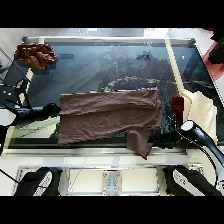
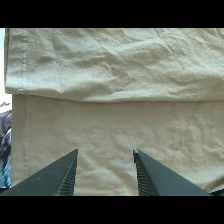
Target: Fold the shirts.
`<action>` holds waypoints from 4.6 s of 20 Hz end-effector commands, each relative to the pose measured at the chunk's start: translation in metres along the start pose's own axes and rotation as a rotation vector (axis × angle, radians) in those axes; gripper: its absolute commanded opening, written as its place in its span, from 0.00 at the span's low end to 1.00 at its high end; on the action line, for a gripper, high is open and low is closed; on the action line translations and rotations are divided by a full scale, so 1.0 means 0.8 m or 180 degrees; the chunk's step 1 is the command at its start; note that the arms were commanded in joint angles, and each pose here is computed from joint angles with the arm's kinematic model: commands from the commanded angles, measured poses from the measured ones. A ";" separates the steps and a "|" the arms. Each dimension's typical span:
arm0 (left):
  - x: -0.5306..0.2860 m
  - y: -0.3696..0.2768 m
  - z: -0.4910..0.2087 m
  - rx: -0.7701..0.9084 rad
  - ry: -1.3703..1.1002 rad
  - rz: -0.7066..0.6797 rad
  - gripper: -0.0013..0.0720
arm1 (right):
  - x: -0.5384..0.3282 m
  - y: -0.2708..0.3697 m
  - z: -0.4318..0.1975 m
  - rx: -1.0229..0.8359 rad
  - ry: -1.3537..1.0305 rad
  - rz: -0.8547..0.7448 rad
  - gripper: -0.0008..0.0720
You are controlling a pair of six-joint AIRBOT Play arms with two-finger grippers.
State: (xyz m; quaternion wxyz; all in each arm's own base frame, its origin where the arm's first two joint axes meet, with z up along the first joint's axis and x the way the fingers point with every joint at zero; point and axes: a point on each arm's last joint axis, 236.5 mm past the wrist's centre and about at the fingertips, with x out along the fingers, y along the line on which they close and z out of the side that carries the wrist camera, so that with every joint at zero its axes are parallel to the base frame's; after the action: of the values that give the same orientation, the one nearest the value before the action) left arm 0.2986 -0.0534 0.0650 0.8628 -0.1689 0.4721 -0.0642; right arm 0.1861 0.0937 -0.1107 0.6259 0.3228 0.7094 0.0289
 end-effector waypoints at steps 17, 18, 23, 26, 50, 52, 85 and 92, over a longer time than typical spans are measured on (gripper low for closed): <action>0.062 0.115 -0.209 -0.2603 0.0738 0.1140 0.48 | -0.139 0.131 0.005 -0.0958 -0.1015 0.0813 0.06; 0.068 0.107 -0.219 -0.2706 0.0812 0.1062 0.48 | -0.143 0.133 0.003 -0.1000 -0.1061 0.0822 0.06; 0.079 0.104 -0.240 -0.2831 0.0894 0.1008 0.54 | -0.156 0.139 -0.003 -0.1114 -0.1207 0.0856 0.06; 0.089 0.106 -0.211 -0.2822 0.0581 0.0874 0.65 | -0.159 0.140 -0.005 -0.1139 -0.1243 0.0865 0.06; 0.011 -0.011 0.022 -0.0704 -0.0236 -0.0181 0.03 | -0.221 0.177 0.031 -0.1222 -0.1496 0.0766 0.06; 0.034 -0.001 0.054 -0.0768 -0.0448 -0.0169 0.03 | -0.203 0.182 0.073 -0.1206 -0.1562 0.0739 0.06; 0.151 -0.058 0.249 -0.0256 -0.0755 -0.0397 0.84 | -0.079 0.034 0.233 -0.0239 -0.0779 0.0523 0.96; 0.154 -0.063 0.229 -0.0191 -0.0539 -0.0430 0.84 | -0.039 0.082 0.257 -0.0314 -0.0854 0.0978 0.96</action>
State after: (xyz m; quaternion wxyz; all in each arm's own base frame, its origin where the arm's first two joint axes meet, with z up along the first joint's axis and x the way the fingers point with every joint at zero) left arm 0.5258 -0.0881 0.0778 0.8924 -0.2319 0.3771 -0.0875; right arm 0.3898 0.0436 -0.0930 0.7116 0.3933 0.5729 0.1036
